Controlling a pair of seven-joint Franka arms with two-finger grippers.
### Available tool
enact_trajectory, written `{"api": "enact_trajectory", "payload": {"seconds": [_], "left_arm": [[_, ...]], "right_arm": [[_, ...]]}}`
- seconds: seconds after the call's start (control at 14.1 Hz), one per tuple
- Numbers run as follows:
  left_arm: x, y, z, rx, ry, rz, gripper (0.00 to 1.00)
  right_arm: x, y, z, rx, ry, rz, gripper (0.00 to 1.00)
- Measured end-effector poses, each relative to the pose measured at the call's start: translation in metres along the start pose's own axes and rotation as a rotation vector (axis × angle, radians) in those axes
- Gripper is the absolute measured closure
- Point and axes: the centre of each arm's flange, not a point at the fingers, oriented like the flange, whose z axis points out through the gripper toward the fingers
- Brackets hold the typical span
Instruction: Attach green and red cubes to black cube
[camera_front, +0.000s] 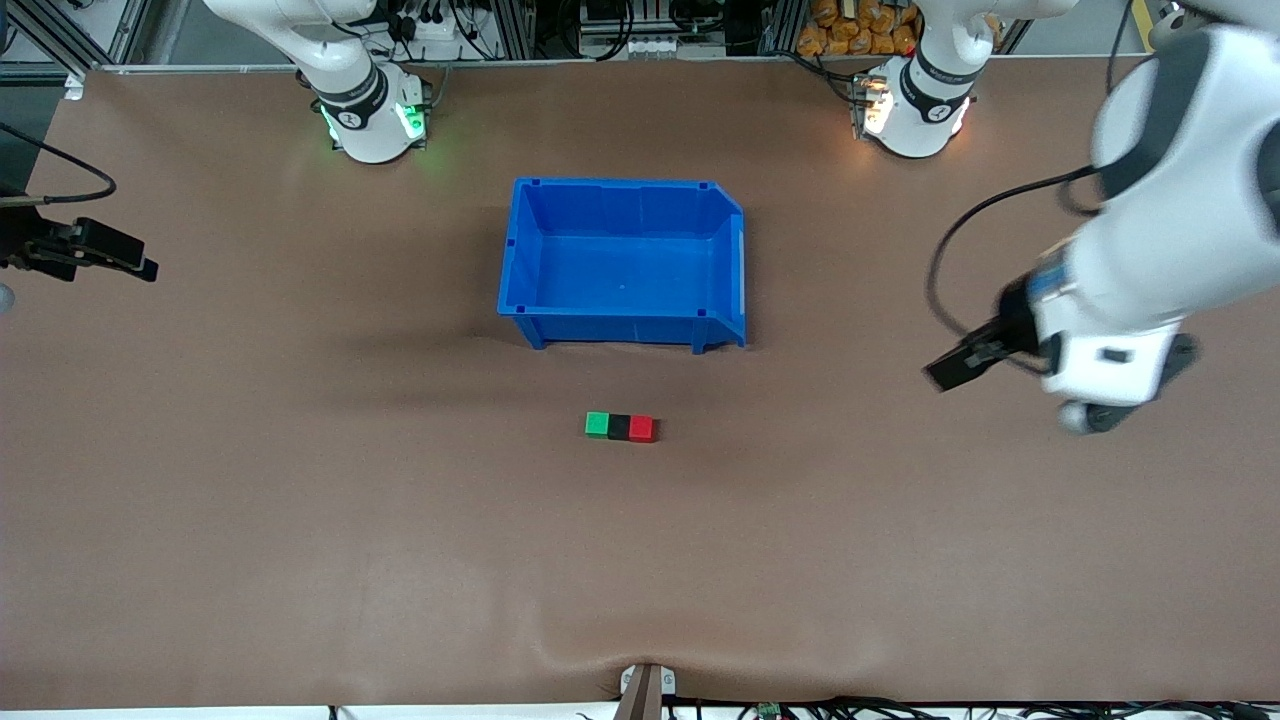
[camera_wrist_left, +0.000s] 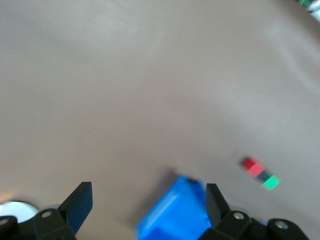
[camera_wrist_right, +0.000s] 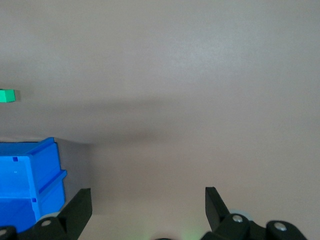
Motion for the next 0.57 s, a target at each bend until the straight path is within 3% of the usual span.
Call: {"api": "enact_trajectory", "payload": {"seconds": [0.36,0.57], "left_arm": [[0.011,-0.082,-0.025,0.032,-0.029,0.141,0.0],[-0.005,-0.117,-0.042,0.038,-0.013,0.185,0.0]], "right_arm": [[0.002,0.0,0.001,0.0,0.004,0.0,0.0],[0.002,0.0,0.002,-0.001,0.002,0.001,0.0]]}}
